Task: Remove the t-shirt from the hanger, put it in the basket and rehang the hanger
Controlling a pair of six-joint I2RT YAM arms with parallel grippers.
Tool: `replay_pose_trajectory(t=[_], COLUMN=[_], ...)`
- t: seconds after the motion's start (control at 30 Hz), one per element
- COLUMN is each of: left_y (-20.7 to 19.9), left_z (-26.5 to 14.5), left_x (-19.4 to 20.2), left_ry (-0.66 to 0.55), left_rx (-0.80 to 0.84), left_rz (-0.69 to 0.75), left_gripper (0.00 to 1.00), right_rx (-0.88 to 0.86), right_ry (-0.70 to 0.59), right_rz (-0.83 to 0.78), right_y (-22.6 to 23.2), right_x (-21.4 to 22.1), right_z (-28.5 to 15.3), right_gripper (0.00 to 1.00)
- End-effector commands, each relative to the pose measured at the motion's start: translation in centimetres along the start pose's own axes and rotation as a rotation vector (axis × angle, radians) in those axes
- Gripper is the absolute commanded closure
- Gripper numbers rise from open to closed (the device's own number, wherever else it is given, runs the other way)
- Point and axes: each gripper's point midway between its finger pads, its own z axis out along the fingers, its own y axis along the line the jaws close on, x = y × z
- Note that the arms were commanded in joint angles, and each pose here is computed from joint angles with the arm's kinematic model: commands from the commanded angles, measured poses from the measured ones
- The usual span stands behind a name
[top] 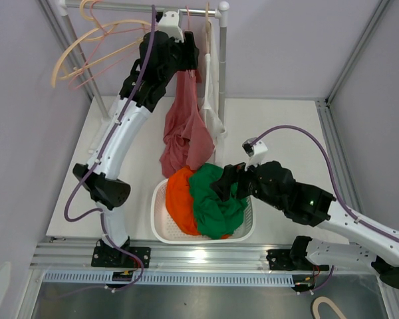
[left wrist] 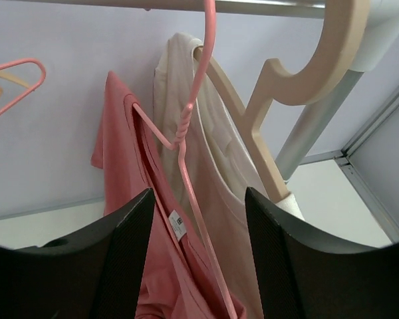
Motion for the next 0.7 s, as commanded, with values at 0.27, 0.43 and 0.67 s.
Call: replay_pose_trajectory(t=[0.27, 0.43, 0.67], left_y=[0.3, 1.0, 1.3], left_z=[2.8, 2.1, -1.2], left_x=[1.5, -0.1, -6.6], left_ry=[-0.011, -0.054, -0.215], left_rx=[-0.086, -0.134, -0.182], left_rz=[0.075, 0.081, 0.147], left_gripper=[0.46, 0.81, 0.93], right_rx=[-0.003, -0.004, -0.014], right_ry=[-0.049, -0.057, -0.036], right_rz=[0.017, 0.016, 0.011], right_y=[-0.2, -0.2, 0.1], right_x=[-0.9, -1.1, -0.5], right_z=[-1.0, -1.0, -0.1], right_gripper=[0.04, 0.04, 0.04])
